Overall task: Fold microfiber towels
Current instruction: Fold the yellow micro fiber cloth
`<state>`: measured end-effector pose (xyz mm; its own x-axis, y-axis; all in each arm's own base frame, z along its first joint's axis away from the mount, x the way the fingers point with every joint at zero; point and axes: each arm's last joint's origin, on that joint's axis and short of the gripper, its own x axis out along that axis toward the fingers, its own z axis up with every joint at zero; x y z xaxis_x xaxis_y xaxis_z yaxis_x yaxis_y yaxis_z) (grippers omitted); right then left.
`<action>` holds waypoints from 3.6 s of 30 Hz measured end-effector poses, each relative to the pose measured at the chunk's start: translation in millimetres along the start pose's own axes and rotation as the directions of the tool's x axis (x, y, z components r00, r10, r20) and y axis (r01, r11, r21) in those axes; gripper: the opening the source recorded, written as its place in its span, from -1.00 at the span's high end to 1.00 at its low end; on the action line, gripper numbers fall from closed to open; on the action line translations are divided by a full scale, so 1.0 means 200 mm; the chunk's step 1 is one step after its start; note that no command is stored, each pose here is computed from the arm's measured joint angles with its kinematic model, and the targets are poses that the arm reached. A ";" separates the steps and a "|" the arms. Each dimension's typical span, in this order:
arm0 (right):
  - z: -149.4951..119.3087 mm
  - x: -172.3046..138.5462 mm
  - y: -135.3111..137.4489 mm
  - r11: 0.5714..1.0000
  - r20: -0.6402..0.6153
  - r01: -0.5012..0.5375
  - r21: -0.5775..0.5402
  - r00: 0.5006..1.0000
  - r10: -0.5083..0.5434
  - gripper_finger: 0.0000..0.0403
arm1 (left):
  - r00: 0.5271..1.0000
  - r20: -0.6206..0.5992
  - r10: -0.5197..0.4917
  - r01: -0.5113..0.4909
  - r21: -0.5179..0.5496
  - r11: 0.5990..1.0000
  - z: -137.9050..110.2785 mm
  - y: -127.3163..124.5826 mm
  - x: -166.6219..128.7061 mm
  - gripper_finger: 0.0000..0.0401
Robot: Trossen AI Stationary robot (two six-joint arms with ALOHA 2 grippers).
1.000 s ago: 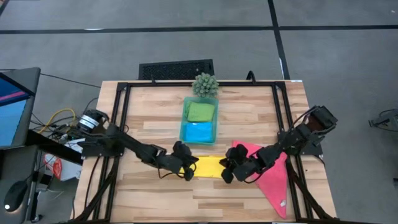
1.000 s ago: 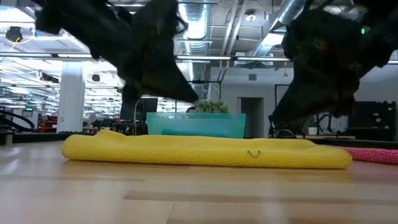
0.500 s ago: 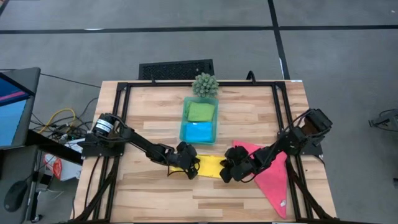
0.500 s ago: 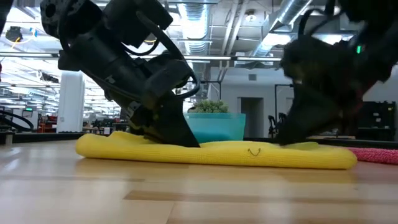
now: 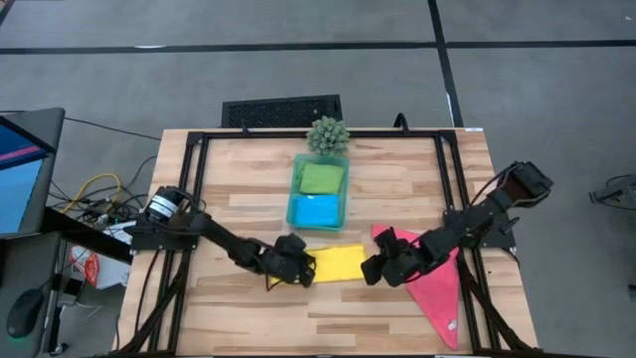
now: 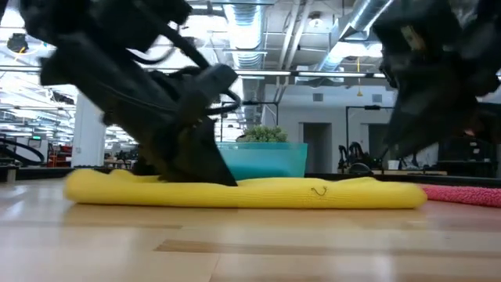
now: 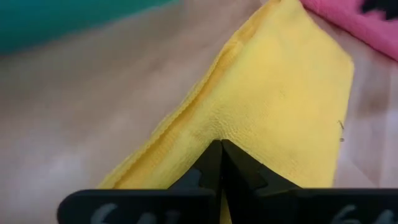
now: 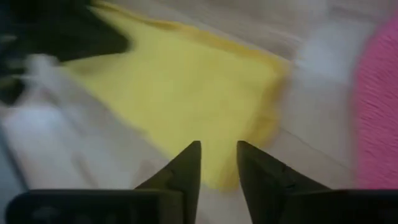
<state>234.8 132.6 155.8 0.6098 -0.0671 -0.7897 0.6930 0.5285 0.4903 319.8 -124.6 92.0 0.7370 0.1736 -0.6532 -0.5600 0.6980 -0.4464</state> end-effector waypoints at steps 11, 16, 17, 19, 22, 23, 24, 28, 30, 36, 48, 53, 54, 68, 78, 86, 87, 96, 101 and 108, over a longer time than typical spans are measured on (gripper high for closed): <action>0.07 0.07 -0.04 0.996 -0.120 0.071 -0.047 0.990 -0.077 0.01 | 0.997 0.050 -0.055 0.062 -0.149 0.987 -0.15 -0.14 -0.11 1.00; 0.14 0.09 -0.06 0.993 -0.099 0.087 -0.078 0.991 -0.095 -0.03 | 0.987 0.040 -0.157 0.161 -0.143 0.976 -0.06 -0.28 -0.14 1.00; 0.15 0.10 -0.06 0.992 -0.097 0.087 -0.088 0.991 -0.095 -0.03 | 0.985 0.050 -0.165 0.170 -0.123 0.978 -0.04 -0.30 -0.13 1.00; 0.16 0.12 -0.06 0.991 -0.104 0.088 -0.105 0.990 -0.099 -0.02 | 0.987 0.054 -0.153 0.157 -0.075 0.985 0.01 -0.32 -0.13 1.00; 0.18 0.14 -0.08 0.986 -0.110 0.100 -0.133 0.987 -0.115 0.00 | 0.992 0.034 -0.121 0.121 0.002 0.993 0.05 -0.33 -0.11 1.00; 0.18 0.15 -0.08 0.985 -0.110 0.104 -0.140 0.987 -0.120 0.01 | 0.994 0.026 -0.102 0.101 0.030 0.994 0.06 -0.32 -0.11 1.00; 0.18 0.16 -0.09 0.983 -0.110 0.111 -0.146 0.986 -0.128 0.01 | 0.997 0.018 -0.081 0.079 0.058 0.995 0.06 -0.31 -0.10 1.00; 0.18 0.20 -0.09 0.986 -0.125 0.101 -0.135 0.985 -0.118 0.02 | 1.000 -0.028 0.002 0.002 0.141 0.990 0.08 -0.24 -0.07 1.00; 0.18 0.22 -0.09 0.985 -0.131 0.106 -0.138 0.984 -0.124 0.02 | 0.998 -0.047 0.042 -0.033 0.185 0.982 0.08 -0.21 -0.06 1.00; 0.16 0.26 -0.09 0.984 -0.136 0.109 -0.142 0.982 -0.129 0.02 | 0.996 -0.065 0.067 -0.049 0.248 0.968 0.09 -0.18 0.00 1.00; 0.16 0.26 -0.08 0.981 -0.166 0.128 -0.143 0.975 -0.151 0.77 | 0.992 -0.112 0.057 -0.026 0.264 0.964 0.03 -0.15 0.08 1.00; 0.20 0.19 0.04 0.988 -0.191 0.013 -0.156 0.981 -0.044 0.92 | 0.992 -0.115 0.059 -0.030 0.237 0.971 0.03 -0.15 0.08 1.00; 0.22 0.17 0.06 0.989 -0.181 -0.007 -0.149 0.983 -0.021 0.91 | 0.992 -0.115 0.059 -0.030 0.236 0.971 0.03 -0.15 0.08 1.00; 0.23 0.11 0.19 0.988 -0.162 -0.050 -0.145 0.986 0.026 0.89 | 0.993 -0.104 0.060 -0.033 0.240 0.970 0.03 -0.15 0.08 1.00; 0.26 0.05 0.27 0.988 -0.116 -0.024 -0.153 0.993 0.006 0.78 | 0.995 -0.092 0.035 -0.014 0.225 0.974 0.04 -0.16 0.09 1.00; 0.22 0.03 0.16 0.961 -0.197 0.198 -0.195 0.952 -0.236 0.31 | 0.994 -0.099 0.037 -0.013 0.227 0.974 0.04 -0.16 0.09 1.00; 0.22 0.03 0.15 0.958 -0.198 0.207 -0.198 0.949 -0.246 0.23 | 0.994 -0.099 0.037 -0.013 0.227 0.974 0.04 -0.16 0.09 1.00; 0.18 0.12 0.12 0.941 -0.205 0.261 -0.217 0.930 -0.305 -0.16 | 0.995 -0.097 0.039 -0.016 0.228 0.973 0.04 -0.16 0.09 1.00; 0.16 0.24 0.10 0.934 -0.213 0.287 -0.214 0.919 -0.331 -0.11 | 0.995 -0.097 0.039 -0.015 0.237 0.971 0.04 -0.16 0.09 1.00; 0.12 0.32 0.09 0.933 -0.266 0.313 -0.175 0.898 -0.351 0.04 | 0.995 -0.096 0.038 -0.014 0.240 0.971 0.04 -0.16 0.09 1.00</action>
<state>296.1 116.5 122.4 0.2022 -0.0210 -0.9791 0.7703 0.6208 0.1458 353.2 -138.4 99.3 0.6753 0.1323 -0.7255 -0.4627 0.8421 -0.2772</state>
